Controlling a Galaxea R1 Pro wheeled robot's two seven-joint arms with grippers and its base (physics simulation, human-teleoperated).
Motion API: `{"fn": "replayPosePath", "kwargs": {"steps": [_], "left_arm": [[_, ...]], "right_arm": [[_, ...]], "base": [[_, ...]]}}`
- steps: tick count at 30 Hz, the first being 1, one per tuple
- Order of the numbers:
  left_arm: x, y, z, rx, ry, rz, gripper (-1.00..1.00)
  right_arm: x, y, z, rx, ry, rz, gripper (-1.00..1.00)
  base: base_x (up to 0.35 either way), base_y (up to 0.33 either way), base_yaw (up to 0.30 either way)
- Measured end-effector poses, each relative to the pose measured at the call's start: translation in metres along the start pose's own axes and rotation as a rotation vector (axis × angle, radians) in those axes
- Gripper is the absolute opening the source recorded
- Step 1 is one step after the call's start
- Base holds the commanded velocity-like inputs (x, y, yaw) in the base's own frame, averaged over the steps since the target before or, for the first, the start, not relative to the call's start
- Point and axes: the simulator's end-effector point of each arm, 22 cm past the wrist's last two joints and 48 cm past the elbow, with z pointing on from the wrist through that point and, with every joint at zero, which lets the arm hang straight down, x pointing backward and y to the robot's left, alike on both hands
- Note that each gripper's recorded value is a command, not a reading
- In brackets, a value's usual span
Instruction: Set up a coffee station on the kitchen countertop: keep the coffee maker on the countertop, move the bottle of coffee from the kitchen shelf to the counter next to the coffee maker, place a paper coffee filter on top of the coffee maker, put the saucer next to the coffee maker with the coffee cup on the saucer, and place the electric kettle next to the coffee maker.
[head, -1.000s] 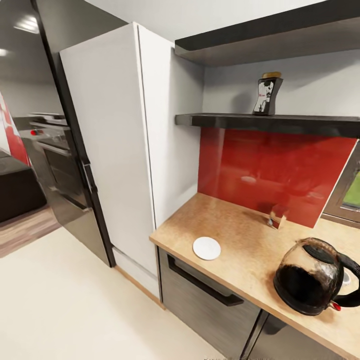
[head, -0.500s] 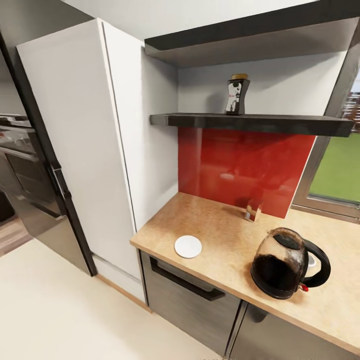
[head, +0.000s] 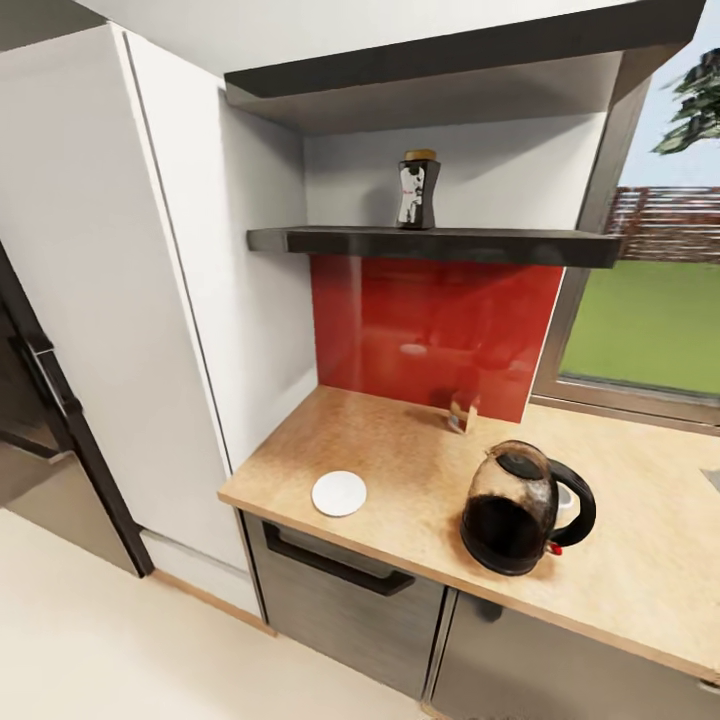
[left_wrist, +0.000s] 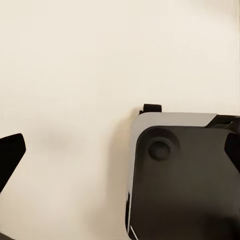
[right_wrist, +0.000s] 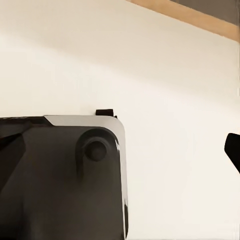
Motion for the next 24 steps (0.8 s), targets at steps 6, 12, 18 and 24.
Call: {"fn": "replayPosePath", "kwargs": {"steps": [6, 12, 18, 24], "left_arm": [[0.0005, 0.0002, 0.0000, 0.000, 0.001, -0.001, 1.00], [0.0010, -0.0001, -0.0001, 0.000, 0.002, 0.000, 1.00], [0.0013, 0.0011, 0.0001, -0.003, 0.003, -0.001, 1.00], [0.0014, 0.0012, 0.0000, -0.002, 0.003, -0.002, 1.00]], "right_arm": [[-0.0001, 0.0000, 0.0000, 0.000, 0.000, 0.000, 1.00], [0.0002, 0.0000, 0.0000, 0.000, 0.000, 0.000, 1.00], [0.0006, 0.0000, 0.0001, 0.000, 0.002, -0.001, 1.00], [0.0004, 0.0000, 0.0001, 0.000, 0.001, 0.000, 1.00]], "base": [[0.000, 0.000, -0.267], [-0.010, 0.009, -0.267], [-0.172, 0.161, -0.267], [-0.158, 0.148, -0.267]]}}
